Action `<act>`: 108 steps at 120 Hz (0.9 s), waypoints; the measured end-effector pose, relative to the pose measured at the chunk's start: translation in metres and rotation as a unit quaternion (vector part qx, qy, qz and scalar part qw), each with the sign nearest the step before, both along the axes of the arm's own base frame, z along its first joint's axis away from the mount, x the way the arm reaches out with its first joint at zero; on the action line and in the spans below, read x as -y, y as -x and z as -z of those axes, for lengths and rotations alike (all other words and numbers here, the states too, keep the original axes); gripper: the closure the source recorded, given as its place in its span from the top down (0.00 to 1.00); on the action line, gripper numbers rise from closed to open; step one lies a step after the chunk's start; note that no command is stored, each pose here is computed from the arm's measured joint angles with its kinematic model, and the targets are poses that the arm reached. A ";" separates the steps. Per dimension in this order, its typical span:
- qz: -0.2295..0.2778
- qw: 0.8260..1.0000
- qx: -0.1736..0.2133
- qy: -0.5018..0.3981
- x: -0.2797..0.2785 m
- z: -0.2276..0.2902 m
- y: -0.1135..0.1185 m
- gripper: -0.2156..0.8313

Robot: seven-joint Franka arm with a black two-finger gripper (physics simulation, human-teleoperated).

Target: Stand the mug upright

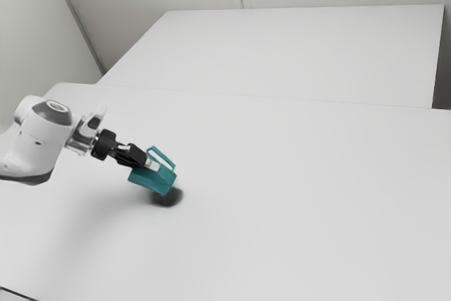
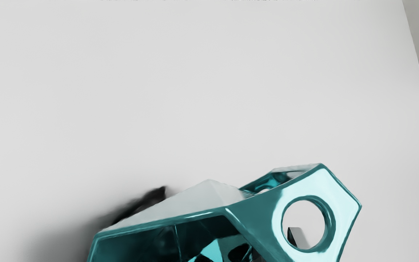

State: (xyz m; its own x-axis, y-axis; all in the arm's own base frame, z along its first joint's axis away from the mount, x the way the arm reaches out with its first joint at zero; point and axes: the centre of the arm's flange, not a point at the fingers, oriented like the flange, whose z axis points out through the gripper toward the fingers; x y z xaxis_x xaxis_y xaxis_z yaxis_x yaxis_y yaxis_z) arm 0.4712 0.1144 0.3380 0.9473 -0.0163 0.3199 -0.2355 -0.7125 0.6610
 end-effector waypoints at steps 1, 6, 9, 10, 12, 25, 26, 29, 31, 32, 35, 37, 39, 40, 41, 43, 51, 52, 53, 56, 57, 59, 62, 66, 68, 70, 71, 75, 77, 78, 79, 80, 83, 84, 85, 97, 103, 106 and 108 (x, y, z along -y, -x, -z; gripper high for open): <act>0.001 1.000 0.001 -0.001 0.000 -0.001 0.000 0.05; 0.006 1.000 0.006 -0.007 -0.001 -0.008 -0.004 0.05; 0.009 1.000 0.009 -0.011 -0.002 -0.012 -0.006 0.05; 0.010 1.000 0.010 -0.013 -0.002 -0.013 -0.006 0.05; 0.013 1.000 0.012 -0.016 -0.002 -0.016 -0.008 0.05; 0.042 0.998 0.022 -0.051 -0.006 -0.041 -0.022 0.05; 0.045 0.997 0.022 -0.054 -0.007 -0.044 -0.023 0.05; 0.052 0.996 0.022 -0.063 -0.007 -0.049 -0.025 0.05; 0.058 0.996 0.022 -0.069 -0.008 -0.053 -0.027 0.05; 0.060 0.995 0.022 -0.072 -0.008 -0.055 -0.028 0.05; 0.068 0.994 0.021 -0.082 -0.009 -0.061 -0.030 0.05; 0.074 0.993 0.020 -0.089 -0.009 -0.065 -0.032 0.05; 0.079 0.992 0.018 -0.097 -0.009 -0.068 -0.033 0.05; 0.082 0.991 0.017 -0.100 -0.009 -0.070 -0.034 0.05; 0.085 0.991 0.016 -0.104 -0.009 -0.072 -0.034 0.05; 0.090 0.990 0.013 -0.111 -0.010 -0.075 -0.036 0.05; 0.111 0.984 -0.002 -0.143 -0.009 -0.085 -0.039 0.05; 0.113 0.983 -0.004 -0.147 -0.009 -0.086 -0.039 0.05; 0.115 0.982 -0.007 -0.150 -0.009 -0.087 -0.039 0.05; 0.121 0.979 -0.014 -0.162 -0.008 -0.090 -0.039 0.05; 0.123 0.978 -0.016 -0.166 -0.008 -0.092 -0.039 0.05; 0.126 0.977 -0.020 -0.173 -0.007 -0.093 -0.039 0.05; 0.131 0.974 -0.028 -0.183 -0.006 -0.095 -0.039 0.05; 0.136 0.970 -0.038 -0.196 -0.003 -0.096 -0.039 0.04; 0.138 0.969 -0.043 -0.202 -0.002 -0.097 -0.039 0.04; 0.140 0.967 -0.048 -0.209 0.000 -0.097 -0.039 0.04; 0.142 0.966 -0.050 -0.213 0.001 -0.098 -0.039 0.04; 0.146 0.961 -0.059 -0.226 0.005 -0.098 -0.039 0.04; 0.148 0.959 -0.064 -0.232 0.007 -0.099 -0.040 0.04; 0.149 0.958 -0.065 -0.236 0.009 -0.099 -0.040 0.04; 0.150 0.957 -0.067 -0.240 0.010 -0.100 -0.040 0.04; 0.150 0.956 -0.069 -0.244 0.011 -0.100 -0.041 0.04; 0.153 0.952 -0.074 -0.255 0.015 -0.101 -0.041 0.04; 0.154 0.951 -0.076 -0.258 0.016 -0.102 -0.042 0.04; 0.154 0.950 -0.078 -0.261 0.017 -0.102 -0.042 0.04; 0.157 0.936 -0.095 -0.299 0.034 -0.103 -0.045 0.05; 0.156 0.931 -0.100 -0.315 0.042 -0.103 -0.047 0.05; 0.154 0.928 -0.102 -0.323 0.046 -0.103 -0.048 0.05; 0.153 0.926 -0.103 -0.328 0.049 -0.103 -0.049 0.05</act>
